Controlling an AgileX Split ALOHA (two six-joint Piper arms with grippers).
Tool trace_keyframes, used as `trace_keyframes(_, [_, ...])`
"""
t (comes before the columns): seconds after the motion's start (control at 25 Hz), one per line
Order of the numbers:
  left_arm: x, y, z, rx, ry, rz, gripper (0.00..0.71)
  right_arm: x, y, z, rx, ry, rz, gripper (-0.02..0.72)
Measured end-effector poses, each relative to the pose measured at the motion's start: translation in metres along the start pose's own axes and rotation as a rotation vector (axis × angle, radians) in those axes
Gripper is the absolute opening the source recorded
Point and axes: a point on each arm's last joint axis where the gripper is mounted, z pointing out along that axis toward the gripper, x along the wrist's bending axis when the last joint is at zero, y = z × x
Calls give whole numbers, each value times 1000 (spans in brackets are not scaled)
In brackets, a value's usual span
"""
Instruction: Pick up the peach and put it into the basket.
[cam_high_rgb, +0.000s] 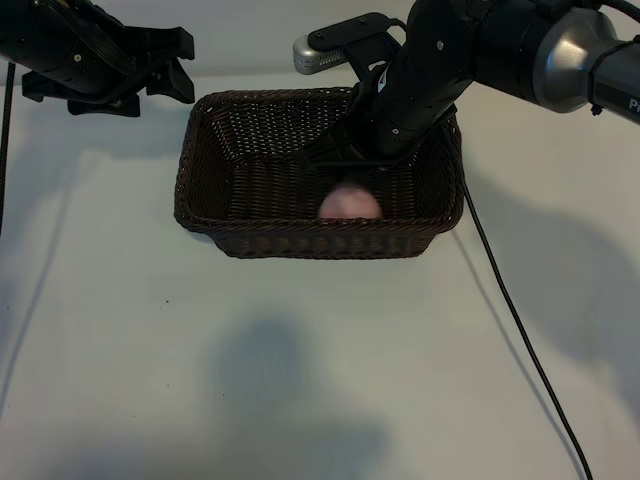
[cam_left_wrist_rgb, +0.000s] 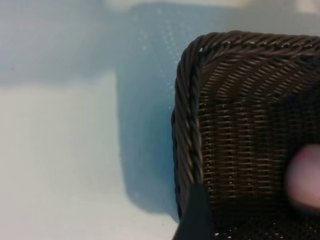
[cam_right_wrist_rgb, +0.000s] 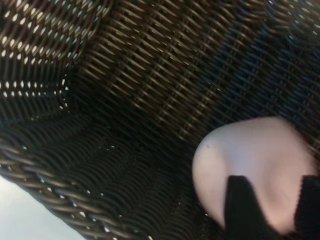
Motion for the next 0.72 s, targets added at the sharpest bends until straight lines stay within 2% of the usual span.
trace_keyframes(0.12, [0, 0, 0, 0, 0, 0, 566, 0, 0, -1, 10, 1, -1, 509])
trace_keyframes(0.2, [0, 0, 0, 0, 0, 0, 566, 1, 1, -4, 28, 3, -3, 544])
trace_keyframes(0.48, [0, 0, 0, 0, 0, 1, 566, 5, 19, -35, 80, 17, -15, 561])
trace_keyframes(0.72, [0, 0, 0, 1, 0, 1, 566, -27, 22, -53, 143, -14, 66, 536])
